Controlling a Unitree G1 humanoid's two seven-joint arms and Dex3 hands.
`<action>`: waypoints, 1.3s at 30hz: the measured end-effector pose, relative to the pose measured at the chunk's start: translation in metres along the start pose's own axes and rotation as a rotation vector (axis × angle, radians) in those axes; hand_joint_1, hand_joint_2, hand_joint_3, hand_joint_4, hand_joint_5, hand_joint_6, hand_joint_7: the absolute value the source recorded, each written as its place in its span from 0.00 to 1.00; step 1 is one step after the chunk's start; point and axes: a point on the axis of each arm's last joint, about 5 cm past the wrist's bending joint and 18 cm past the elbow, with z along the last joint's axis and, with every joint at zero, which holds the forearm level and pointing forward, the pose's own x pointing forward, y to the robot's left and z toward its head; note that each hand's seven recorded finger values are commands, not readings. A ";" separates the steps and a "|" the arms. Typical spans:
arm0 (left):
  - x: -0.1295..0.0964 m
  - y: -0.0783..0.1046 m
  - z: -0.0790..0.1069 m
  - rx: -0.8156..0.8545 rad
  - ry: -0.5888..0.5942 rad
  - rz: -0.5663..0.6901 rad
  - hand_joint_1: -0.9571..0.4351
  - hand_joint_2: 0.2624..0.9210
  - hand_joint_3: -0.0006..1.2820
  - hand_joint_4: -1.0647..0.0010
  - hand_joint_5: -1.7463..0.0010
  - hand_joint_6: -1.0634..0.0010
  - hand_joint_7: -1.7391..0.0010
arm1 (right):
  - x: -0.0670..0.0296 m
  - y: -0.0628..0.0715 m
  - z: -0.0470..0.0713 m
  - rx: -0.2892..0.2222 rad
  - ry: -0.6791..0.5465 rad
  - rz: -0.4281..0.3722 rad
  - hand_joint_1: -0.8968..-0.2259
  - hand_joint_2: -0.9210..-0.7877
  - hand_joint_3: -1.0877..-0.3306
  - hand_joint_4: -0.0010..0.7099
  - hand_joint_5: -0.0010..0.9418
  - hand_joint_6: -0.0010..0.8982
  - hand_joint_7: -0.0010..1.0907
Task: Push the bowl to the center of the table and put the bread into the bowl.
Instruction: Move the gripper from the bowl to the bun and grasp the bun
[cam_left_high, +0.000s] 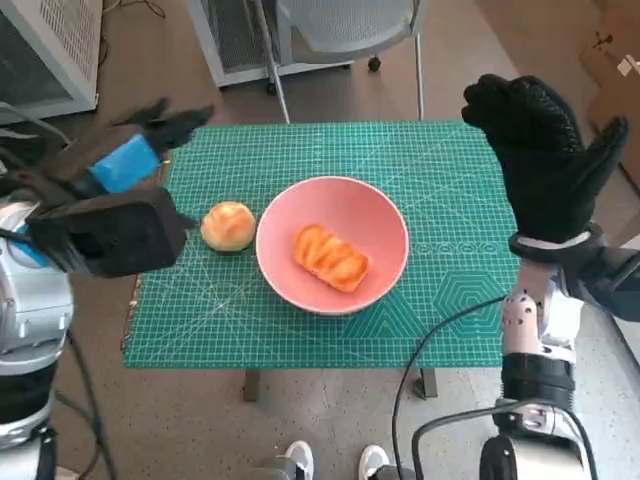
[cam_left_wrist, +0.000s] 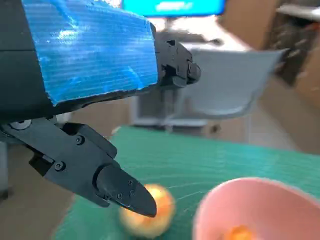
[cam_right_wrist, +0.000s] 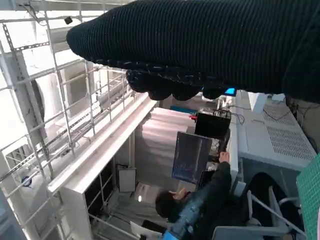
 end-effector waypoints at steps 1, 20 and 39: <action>0.001 -0.001 -0.001 -0.003 0.008 -0.011 0.51 0.65 0.00 1.00 1.00 0.86 1.00 | 0.0004 0.000 0.000 0.001 0.001 0.000 0.35 0.00 0.49 0.42 0.00 0.43 0.00; 0.040 -0.033 -0.008 0.001 0.125 -0.198 0.53 0.65 0.00 1.00 1.00 0.87 1.00 | 0.0077 -0.001 -0.001 0.010 -0.003 0.034 0.31 0.00 0.50 0.42 0.00 0.44 0.00; 0.098 -0.071 -0.006 0.074 0.210 -0.291 0.51 0.65 0.00 1.00 1.00 0.86 1.00 | 0.0066 -0.007 0.006 -0.019 -0.010 0.043 0.33 0.00 0.48 0.42 0.00 0.44 0.00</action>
